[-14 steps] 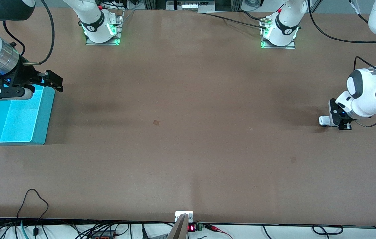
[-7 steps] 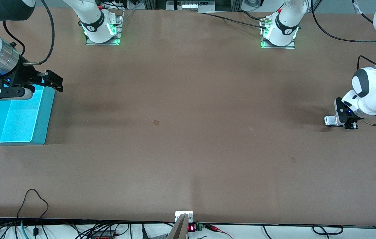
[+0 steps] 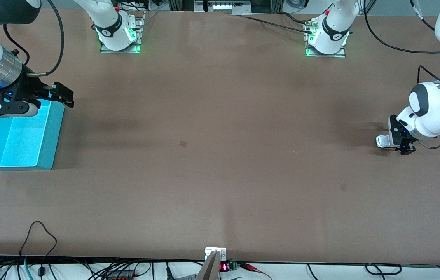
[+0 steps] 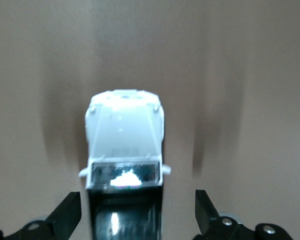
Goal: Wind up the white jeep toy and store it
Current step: 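Open the left gripper and release the jeep onto the table, then withdraw the left gripper while the jeep rolls toward the cyan box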
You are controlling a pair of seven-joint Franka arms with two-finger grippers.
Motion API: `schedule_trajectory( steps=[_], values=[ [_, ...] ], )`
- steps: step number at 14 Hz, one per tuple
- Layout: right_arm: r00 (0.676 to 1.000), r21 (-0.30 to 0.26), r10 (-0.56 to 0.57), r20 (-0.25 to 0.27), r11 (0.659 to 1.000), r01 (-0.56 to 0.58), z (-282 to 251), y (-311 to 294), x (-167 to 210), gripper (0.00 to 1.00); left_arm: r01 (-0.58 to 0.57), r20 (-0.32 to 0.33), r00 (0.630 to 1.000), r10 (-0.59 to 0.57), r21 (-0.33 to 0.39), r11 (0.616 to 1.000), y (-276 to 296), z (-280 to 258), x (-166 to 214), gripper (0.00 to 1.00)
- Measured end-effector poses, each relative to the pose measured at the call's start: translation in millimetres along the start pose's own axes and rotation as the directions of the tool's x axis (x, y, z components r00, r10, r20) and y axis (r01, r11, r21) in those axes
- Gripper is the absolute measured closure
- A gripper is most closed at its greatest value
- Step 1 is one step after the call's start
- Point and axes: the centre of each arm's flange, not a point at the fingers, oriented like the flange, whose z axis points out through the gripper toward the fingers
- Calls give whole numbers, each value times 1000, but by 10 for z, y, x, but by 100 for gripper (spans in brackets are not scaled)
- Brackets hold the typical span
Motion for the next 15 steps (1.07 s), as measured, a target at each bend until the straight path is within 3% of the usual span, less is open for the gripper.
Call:
schedule_trajectory(
  steps=[4, 8, 12, 15],
  values=[
    [1000, 0, 0, 0, 1000, 0, 0, 0, 0, 0, -2, 5, 1000, 3, -105, 995, -225, -676, 56, 0],
    [1000, 0, 0, 0, 1000, 0, 0, -1, 0, 0, 169, 35, 986, -166, -142, 975, -415, -1242, 129, 0],
    [1000, 0, 0, 0, 1000, 0, -1, -1, 0, 0, 367, 59, 930, -362, -132, 921, -602, -1669, 522, 0],
    [1000, 0, 0, 0, 1000, 0, -1, -1, 0, 0, 534, 103, 846, -524, -155, 831, -670, -2177, 903, 0]
  ],
)
